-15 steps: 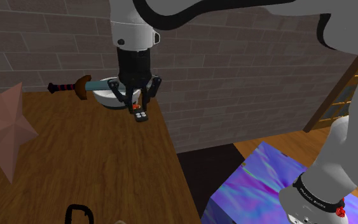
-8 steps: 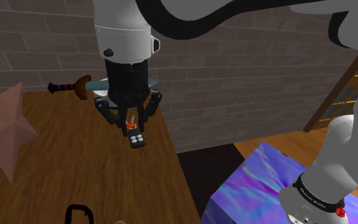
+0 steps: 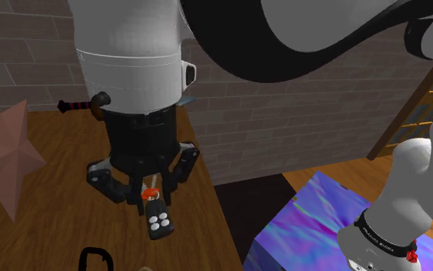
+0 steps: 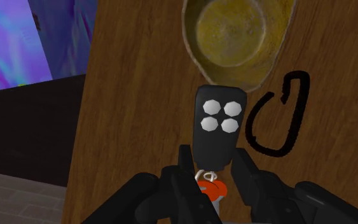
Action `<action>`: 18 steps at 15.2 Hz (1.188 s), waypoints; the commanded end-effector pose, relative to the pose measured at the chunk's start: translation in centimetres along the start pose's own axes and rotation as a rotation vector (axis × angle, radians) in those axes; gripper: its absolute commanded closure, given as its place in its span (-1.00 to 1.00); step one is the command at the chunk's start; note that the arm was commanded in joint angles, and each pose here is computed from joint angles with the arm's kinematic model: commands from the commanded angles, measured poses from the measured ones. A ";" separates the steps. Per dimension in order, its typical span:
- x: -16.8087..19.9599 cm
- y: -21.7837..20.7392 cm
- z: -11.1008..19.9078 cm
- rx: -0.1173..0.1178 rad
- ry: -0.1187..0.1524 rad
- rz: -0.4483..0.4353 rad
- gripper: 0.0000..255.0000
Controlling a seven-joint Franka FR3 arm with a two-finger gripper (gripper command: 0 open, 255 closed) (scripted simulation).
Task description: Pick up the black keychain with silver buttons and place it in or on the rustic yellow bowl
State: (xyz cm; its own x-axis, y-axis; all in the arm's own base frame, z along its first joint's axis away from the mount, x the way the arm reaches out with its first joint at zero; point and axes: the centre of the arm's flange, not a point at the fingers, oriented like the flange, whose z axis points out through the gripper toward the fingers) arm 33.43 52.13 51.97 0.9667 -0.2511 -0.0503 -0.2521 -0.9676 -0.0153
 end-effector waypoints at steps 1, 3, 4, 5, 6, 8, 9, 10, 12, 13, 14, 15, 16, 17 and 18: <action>-2.5 -1.2 0.0 0.000 0.000 0.002 1.00; -4.9 -2.2 0.1 0.000 0.000 0.002 1.00; -6.1 -2.7 0.1 0.000 0.000 0.002 1.00; -7.3 -3.2 0.1 0.000 0.000 0.002 1.00; -8.6 -3.7 0.1 0.000 0.000 0.002 1.00; -11.0 -4.7 0.2 0.000 0.000 0.002 1.00; -12.2 -5.2 0.2 0.000 0.000 0.002 1.00; -12.6 -5.4 0.2 0.000 0.000 0.002 1.00; -12.6 -5.3 1.3 0.000 0.000 0.002 1.00; -12.6 -5.3 1.8 0.000 0.000 0.002 1.00; -12.5 -5.3 2.3 0.000 0.000 0.002 1.00; -12.5 -5.3 2.9 0.000 0.000 0.002 1.00; -12.5 -5.3 3.4 0.000 0.000 0.002 1.00; -12.4 -5.3 3.9 0.000 0.000 0.002 1.00; -12.4 -5.3 4.4 0.000 0.000 0.002 1.00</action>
State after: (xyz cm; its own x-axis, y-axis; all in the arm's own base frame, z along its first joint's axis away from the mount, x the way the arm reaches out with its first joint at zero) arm 22.52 60.52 48.68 0.9662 -0.2526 -0.0507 -0.2536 -0.9672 -0.0146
